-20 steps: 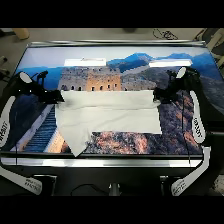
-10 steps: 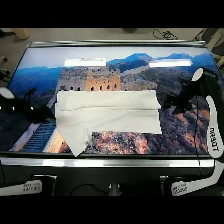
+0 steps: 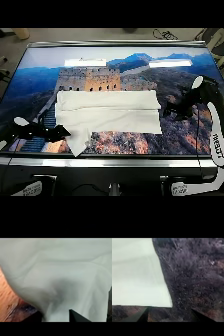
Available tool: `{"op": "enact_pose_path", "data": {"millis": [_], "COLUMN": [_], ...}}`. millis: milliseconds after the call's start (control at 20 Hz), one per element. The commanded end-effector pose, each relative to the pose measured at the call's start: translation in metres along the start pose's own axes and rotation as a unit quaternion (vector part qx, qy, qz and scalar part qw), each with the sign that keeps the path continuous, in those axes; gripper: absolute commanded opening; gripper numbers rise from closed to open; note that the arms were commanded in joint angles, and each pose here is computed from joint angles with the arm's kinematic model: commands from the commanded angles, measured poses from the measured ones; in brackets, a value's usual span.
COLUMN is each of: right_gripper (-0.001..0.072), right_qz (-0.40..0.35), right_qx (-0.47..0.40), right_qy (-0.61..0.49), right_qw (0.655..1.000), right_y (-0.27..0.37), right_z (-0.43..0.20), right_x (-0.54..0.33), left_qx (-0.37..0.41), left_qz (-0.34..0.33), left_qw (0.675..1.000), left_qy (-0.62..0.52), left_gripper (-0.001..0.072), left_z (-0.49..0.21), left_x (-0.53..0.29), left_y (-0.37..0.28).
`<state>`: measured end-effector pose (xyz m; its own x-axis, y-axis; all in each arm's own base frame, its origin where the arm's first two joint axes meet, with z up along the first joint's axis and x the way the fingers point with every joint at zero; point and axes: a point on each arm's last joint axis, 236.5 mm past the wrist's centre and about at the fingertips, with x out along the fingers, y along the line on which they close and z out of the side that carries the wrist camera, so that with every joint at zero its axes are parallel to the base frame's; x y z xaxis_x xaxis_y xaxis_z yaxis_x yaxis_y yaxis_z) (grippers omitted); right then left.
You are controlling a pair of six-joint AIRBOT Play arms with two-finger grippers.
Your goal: Fold the shirts.
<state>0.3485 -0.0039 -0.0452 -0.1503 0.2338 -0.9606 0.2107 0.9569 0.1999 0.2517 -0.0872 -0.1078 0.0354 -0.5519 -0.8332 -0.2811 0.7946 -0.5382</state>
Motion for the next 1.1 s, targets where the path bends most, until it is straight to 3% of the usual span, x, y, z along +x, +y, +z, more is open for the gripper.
{"op": "enact_pose_path", "data": {"millis": [0, 50, 100, 450, 650, 750, 850, 1050], "right_gripper": [0.0569, 0.0606, 0.0610, 0.0588, 0.0515, 0.0405, 0.0023, 0.0017], "right_qz": [-0.019, -0.012, 0.000, 0.079, 0.098, 0.113, 0.123, 0.130], "right_qx": [0.005, 0.008, 0.011, 0.052, 0.081, 0.086, 0.074, 0.003], "right_qy": [0.030, 0.035, 0.036, 0.030, 0.005, 0.019, 0.012, -0.093], "right_qw": [0.999, 0.999, 0.999, 0.995, 0.992, 0.990, 0.990, 0.987], "right_y": [-0.013, -0.011, -0.008, 0.021, 0.027, 0.034, 0.039, 0.056], "right_z": [-0.020, -0.024, -0.026, -0.032, -0.018, -0.022, -0.019, 0.028], "right_x": [0.017, 0.026, 0.034, 0.076, 0.083, 0.085, 0.081, 0.012], "left_qx": [0.010, 0.014, 0.014, 0.044, 0.055, 0.058, 0.068, 0.160], "left_qz": [0.002, 0.002, 0.001, -0.007, -0.010, -0.010, -0.012, -0.008], "left_qw": [1.000, 1.000, 1.000, 0.998, 0.997, 0.997, 0.995, 0.977], "left_qy": [-0.014, -0.013, -0.014, -0.040, -0.053, -0.058, -0.067, -0.141], "left_gripper": [0.0240, 0.0081, 0.0032, 0.0025, 0.0025, 0.0025, 0.0024, 0.0020], "left_z": [0.002, 0.001, 0.001, 0.009, 0.014, 0.017, 0.024, 0.075], "left_x": [0.019, 0.019, 0.018, -0.003, -0.011, -0.013, -0.020, -0.092], "left_y": [-0.008, -0.010, -0.011, -0.025, -0.033, -0.034, -0.036, -0.067]}}
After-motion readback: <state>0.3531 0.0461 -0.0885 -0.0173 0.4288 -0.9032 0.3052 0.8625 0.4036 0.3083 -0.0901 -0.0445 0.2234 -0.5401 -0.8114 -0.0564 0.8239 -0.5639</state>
